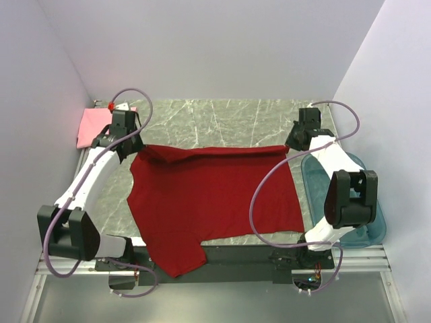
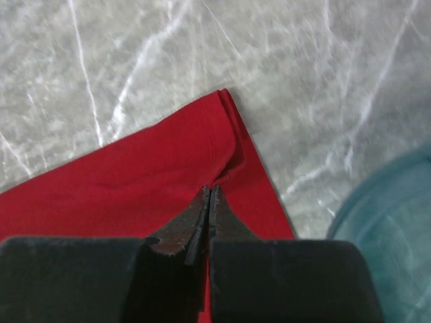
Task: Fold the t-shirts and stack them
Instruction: Fold the tshirt
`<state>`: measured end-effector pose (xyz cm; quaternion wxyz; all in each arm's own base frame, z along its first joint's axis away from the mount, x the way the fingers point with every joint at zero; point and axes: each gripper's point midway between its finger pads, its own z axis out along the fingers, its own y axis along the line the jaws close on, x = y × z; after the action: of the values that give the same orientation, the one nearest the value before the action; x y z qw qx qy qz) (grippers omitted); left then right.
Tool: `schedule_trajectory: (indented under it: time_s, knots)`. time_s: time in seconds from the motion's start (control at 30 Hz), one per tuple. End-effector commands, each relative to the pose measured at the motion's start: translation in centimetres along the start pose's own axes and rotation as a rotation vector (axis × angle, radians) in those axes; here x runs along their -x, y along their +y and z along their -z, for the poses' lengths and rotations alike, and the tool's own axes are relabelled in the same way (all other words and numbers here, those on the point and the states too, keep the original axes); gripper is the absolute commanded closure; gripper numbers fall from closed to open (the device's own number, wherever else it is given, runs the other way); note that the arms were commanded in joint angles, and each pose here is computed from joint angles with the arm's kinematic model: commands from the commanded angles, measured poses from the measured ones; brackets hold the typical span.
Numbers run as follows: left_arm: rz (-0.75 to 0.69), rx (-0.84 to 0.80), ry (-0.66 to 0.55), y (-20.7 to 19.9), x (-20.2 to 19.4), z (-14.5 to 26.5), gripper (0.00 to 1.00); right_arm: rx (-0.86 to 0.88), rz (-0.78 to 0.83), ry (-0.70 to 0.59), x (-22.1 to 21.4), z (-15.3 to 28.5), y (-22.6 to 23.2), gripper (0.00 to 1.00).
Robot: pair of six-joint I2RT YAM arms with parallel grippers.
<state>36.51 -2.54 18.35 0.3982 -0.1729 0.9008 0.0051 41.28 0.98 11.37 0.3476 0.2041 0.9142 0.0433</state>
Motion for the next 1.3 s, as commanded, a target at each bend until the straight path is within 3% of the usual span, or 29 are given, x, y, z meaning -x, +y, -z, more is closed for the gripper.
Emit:
schedule_trajectory:
  time_s: [0.0,0.6,1.07,1.13,1.17,1.27]
  knots:
    - [0.059,0.007,0.042,0.6,-1.8,1.0,0.99,-0.038,-0.028,-0.042,0.6,1.5,-1.0,1.0]
    - [0.261,-0.043,0.179,1.4,-10.6,1.3,0.99,-0.123,-0.039,0.055,-3.7,-1.9,-3.3,1.0]
    - [0.291,0.014,0.18,2.9,-12.2,1.4,0.99,-0.173,-0.044,0.152,-6.3,-2.9,-4.3,1.0]
    - [0.294,0.013,0.187,2.9,-12.4,1.6,0.98,-0.17,-0.045,0.157,-6.3,-2.7,-4.3,0.95]
    - [0.296,0.013,0.194,3.0,-12.8,1.6,0.98,-0.167,-0.047,0.157,-6.3,-2.6,-4.2,0.88]
    - [0.306,0.0,0.199,2.9,-13.2,1.8,0.98,-0.151,-0.058,0.147,-5.9,-2.0,-3.8,0.85]
